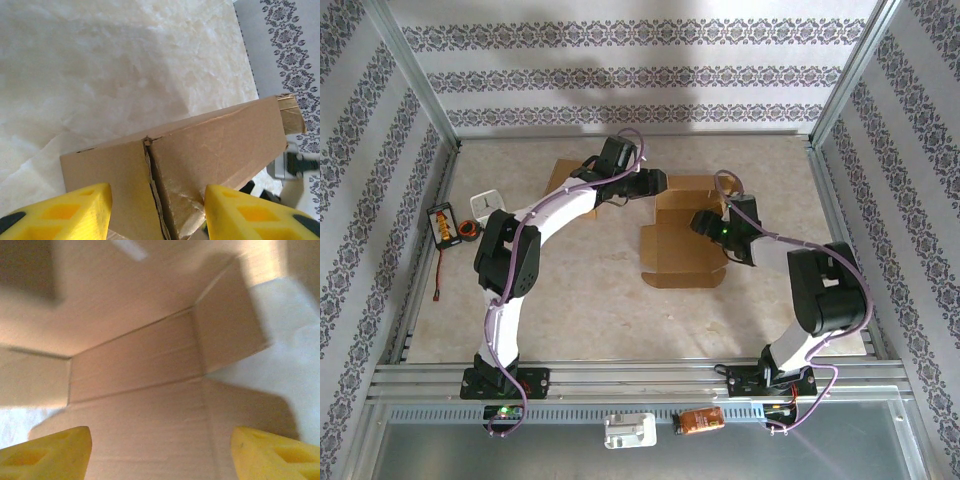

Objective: Fold the paper box

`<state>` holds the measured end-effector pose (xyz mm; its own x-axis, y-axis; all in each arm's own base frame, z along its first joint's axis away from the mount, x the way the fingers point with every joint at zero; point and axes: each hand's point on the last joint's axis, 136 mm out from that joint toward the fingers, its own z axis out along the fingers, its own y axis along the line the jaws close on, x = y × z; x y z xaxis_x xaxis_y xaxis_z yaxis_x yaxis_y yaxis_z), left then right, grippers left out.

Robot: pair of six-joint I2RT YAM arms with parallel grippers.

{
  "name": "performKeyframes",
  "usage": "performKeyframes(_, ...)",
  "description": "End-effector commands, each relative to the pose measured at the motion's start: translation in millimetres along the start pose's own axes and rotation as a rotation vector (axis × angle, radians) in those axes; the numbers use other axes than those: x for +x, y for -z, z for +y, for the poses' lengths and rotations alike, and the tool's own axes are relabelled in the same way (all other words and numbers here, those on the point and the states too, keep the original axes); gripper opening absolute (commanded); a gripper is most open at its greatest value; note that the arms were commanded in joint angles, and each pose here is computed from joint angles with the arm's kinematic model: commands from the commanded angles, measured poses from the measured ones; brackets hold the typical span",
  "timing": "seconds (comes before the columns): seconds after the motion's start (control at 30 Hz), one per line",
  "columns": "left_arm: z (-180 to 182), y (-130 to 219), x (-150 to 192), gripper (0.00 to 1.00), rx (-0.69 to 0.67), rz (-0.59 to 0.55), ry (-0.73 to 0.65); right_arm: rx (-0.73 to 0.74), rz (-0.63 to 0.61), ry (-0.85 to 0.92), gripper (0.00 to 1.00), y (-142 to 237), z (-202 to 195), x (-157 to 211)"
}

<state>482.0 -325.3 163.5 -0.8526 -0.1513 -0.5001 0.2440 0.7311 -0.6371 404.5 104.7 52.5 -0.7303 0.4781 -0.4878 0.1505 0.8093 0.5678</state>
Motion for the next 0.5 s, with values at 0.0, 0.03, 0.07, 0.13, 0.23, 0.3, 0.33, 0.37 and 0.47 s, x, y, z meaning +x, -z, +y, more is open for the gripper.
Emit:
performKeyframes(0.0,12,0,-3,0.52,-0.034,0.014,0.009,-0.022,-0.065,-0.04,0.76,-7,-6,-29)
performKeyframes(0.03,13,0,-3,0.52,-0.032,0.017,0.014,-0.028,-0.074,-0.042,0.78,-9,-7,-33)
performKeyframes(0.07,13,0,-3,0.52,-0.03,0.018,0.02,-0.027,-0.079,-0.04,0.79,-12,-7,-36)
performKeyframes(0.13,13,-1,-3,0.52,-0.023,0.021,0.022,-0.026,-0.089,-0.032,0.82,-15,-6,-41)
performKeyframes(0.23,12,0,-4,0.52,-0.02,0.021,0.022,-0.036,-0.114,-0.044,0.85,-18,-7,-47)
performKeyframes(0.3,12,0,-4,0.52,-0.018,0.022,0.022,-0.056,-0.147,-0.056,0.83,-20,-6,-54)
performKeyframes(0.33,12,0,-4,0.52,-0.017,0.022,0.023,-0.067,-0.166,-0.062,0.81,-20,-5,-57)
performKeyframes(0.37,12,1,-5,0.52,-0.016,0.023,0.023,-0.081,-0.186,-0.065,0.79,-21,-4,-62)
performKeyframes(0.47,11,1,-4,0.52,-0.014,0.026,0.023,-0.085,-0.221,-0.071,0.77,-25,-2,-72)
